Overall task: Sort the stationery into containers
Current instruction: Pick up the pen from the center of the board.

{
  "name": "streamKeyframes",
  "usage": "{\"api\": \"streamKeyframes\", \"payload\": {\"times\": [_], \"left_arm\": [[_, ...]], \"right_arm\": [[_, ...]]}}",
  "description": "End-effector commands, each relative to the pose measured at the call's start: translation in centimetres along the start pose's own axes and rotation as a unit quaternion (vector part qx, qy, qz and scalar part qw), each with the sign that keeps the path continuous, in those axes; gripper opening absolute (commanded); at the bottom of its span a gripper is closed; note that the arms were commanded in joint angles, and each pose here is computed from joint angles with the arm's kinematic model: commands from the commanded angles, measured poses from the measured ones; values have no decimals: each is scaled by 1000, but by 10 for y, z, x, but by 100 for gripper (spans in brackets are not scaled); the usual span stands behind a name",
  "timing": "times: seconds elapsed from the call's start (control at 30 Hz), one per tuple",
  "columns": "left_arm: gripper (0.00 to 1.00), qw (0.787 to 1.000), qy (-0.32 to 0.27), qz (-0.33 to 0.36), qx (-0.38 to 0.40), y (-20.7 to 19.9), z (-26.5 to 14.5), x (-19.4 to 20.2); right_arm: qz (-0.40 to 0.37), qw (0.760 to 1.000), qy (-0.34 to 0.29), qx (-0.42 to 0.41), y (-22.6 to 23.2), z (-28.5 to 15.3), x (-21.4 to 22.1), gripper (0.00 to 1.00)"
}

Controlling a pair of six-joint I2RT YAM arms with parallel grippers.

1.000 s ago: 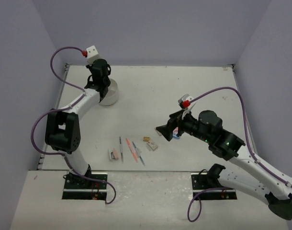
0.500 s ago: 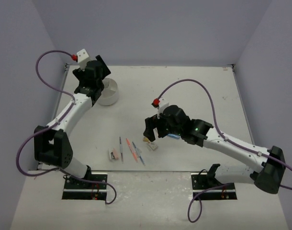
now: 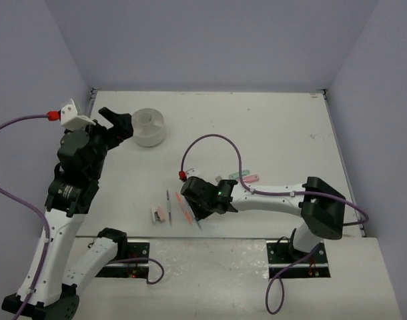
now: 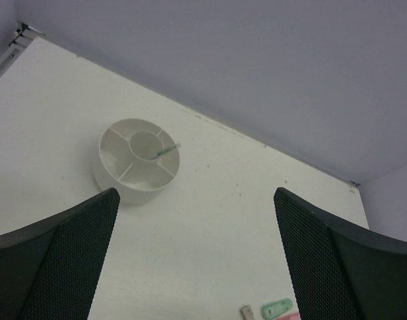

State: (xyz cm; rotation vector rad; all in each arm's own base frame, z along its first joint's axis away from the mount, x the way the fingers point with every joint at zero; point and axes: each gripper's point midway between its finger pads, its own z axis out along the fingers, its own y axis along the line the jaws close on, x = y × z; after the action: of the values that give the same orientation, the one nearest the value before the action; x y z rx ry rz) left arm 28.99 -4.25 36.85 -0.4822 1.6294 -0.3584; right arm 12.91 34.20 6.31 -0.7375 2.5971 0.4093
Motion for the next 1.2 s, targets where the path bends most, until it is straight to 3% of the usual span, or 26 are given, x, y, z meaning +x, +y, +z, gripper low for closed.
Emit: {"api": "streamKeyframes", "payload": {"times": [0.0,0.43,1.17], "left_arm": [[100,996,78,46,12,11,-18,36],[100,988,107,100,-48,46,-18,57],[100,985,115,114,-52,51,-12,68]], "right_arm": [[25,999,-17,15,10,5,-13,30],[13,997,12,79,1,32,3,25],[6,996,30,80,3,44,10,23]]}}
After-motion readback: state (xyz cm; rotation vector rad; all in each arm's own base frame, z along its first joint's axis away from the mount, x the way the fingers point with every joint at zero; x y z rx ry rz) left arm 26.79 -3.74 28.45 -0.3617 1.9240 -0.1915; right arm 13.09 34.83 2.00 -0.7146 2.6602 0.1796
